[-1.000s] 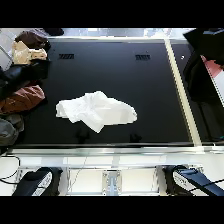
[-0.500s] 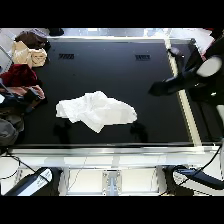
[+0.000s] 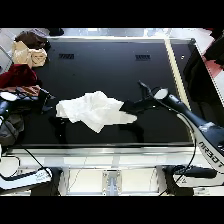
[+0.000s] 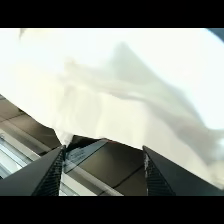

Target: Fold the shirts.

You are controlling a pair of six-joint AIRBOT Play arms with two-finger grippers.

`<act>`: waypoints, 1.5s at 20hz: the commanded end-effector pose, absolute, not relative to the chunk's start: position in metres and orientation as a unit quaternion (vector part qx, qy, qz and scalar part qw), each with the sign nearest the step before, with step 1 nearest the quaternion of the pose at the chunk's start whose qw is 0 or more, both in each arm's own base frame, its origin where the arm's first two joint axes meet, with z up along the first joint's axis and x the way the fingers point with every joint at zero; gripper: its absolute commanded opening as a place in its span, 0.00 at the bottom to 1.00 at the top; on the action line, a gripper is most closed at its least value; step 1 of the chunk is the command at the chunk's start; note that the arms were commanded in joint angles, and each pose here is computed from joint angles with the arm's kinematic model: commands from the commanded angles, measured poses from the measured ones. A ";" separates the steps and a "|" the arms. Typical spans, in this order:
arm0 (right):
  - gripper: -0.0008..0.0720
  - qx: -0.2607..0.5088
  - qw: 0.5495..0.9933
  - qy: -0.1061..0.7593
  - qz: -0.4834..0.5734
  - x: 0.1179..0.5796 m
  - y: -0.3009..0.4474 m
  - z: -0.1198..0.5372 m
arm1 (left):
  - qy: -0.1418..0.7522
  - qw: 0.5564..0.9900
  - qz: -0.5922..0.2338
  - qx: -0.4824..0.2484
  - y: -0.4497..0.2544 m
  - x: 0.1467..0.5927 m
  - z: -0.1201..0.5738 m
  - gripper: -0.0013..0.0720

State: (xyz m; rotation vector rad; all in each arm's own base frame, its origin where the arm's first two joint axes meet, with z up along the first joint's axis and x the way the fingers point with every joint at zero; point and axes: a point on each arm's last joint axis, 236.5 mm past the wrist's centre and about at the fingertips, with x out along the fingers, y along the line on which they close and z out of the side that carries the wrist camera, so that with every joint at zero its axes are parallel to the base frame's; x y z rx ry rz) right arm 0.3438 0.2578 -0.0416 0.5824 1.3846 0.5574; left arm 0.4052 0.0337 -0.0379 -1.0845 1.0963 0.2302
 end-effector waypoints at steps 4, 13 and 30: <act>0.78 0.387 0.687 0.595 0.154 0.376 0.281 -0.056 | 0.498 0.702 0.100 -0.500 0.029 0.406 -0.041 0.98; 0.76 0.456 0.643 0.611 0.069 0.381 0.276 -0.079 | 0.493 0.705 0.102 -0.500 0.031 0.408 -0.041 0.98; 0.03 0.294 0.722 0.588 0.213 0.409 0.290 -0.002 | 0.611 0.680 0.051 -0.403 -0.033 0.370 -0.073 0.98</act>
